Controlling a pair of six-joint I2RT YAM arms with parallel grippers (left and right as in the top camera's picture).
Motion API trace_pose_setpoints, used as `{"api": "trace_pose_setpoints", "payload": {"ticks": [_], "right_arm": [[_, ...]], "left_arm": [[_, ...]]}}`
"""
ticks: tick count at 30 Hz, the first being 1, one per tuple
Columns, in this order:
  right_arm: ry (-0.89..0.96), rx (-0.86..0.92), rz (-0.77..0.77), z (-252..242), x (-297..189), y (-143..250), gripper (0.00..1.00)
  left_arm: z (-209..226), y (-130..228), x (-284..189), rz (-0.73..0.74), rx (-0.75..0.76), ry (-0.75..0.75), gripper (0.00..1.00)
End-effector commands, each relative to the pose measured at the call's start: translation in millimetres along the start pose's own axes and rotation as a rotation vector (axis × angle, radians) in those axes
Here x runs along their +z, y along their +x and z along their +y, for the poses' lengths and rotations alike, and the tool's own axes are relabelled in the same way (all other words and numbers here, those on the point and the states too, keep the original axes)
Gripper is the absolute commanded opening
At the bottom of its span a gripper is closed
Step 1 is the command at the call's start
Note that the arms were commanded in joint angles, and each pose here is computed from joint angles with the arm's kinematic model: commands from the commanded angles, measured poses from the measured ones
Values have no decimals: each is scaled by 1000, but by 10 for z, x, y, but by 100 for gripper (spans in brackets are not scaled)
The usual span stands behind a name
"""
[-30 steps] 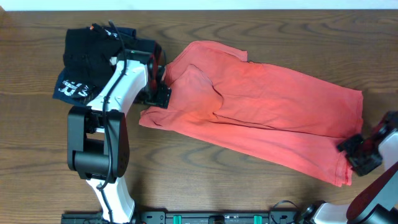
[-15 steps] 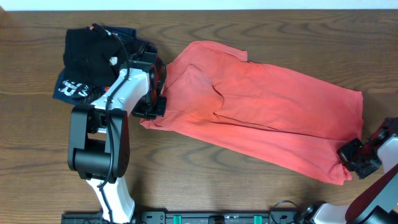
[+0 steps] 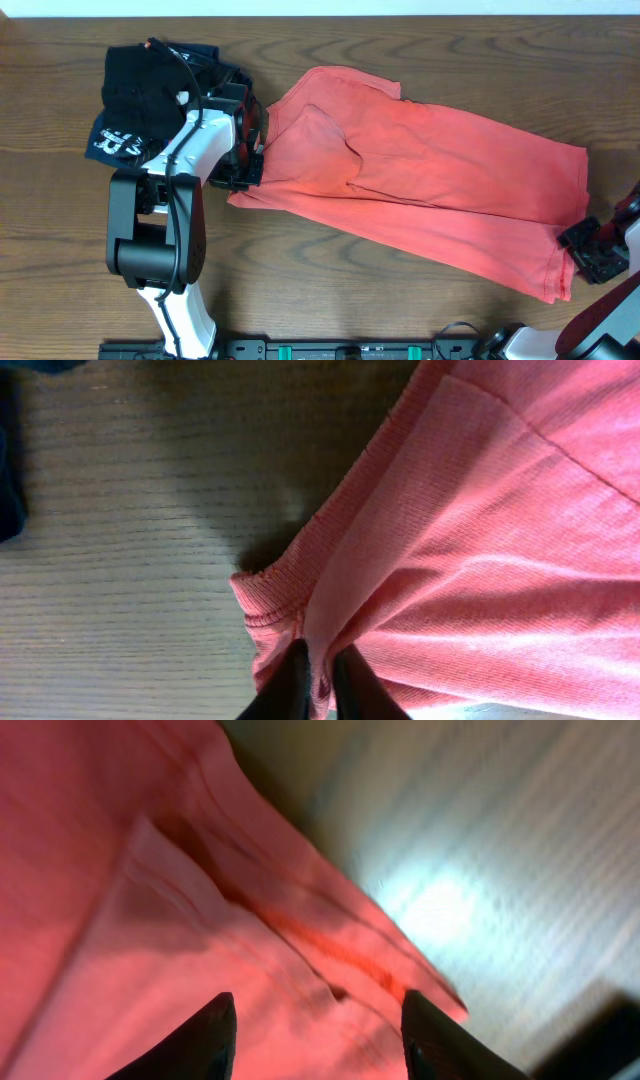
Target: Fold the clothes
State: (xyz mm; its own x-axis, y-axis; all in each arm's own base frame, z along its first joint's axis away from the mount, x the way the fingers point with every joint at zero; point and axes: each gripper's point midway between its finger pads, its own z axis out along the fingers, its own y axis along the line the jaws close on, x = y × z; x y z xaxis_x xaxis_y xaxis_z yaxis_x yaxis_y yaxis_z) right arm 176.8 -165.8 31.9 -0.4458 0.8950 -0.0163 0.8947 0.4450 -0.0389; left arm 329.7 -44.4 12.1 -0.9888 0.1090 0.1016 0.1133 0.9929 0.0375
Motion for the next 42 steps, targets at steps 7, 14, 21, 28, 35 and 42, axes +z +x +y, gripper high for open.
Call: {"api": "trace_pose_setpoints", "payload": {"ticks": [7, 14, 21, 28, 35, 42], "right_arm": [[26, 9, 64, -123, 283, 282, 47], [-39, -11, 39, -27, 424, 293, 41], [-113, -70, 119, 80, 391, 464, 20], [-75, -86, 148, 2, 383, 536, 35], [-135, -68, 24, 113, 396, 220, 29], [-215, -104, 58, 239, 369, 294, 27]], "left_arm": [[29, -23, -52, -25, -8, -5, 15], [23, -22, -52, -24, -11, -2, 15], [23, -22, -52, -24, -11, -2, 16], [23, -23, -52, -25, -11, -2, 16], [21, -23, -52, -25, -11, 0, 16], [-23, -23, -53, -24, -10, 25, 17]]}}
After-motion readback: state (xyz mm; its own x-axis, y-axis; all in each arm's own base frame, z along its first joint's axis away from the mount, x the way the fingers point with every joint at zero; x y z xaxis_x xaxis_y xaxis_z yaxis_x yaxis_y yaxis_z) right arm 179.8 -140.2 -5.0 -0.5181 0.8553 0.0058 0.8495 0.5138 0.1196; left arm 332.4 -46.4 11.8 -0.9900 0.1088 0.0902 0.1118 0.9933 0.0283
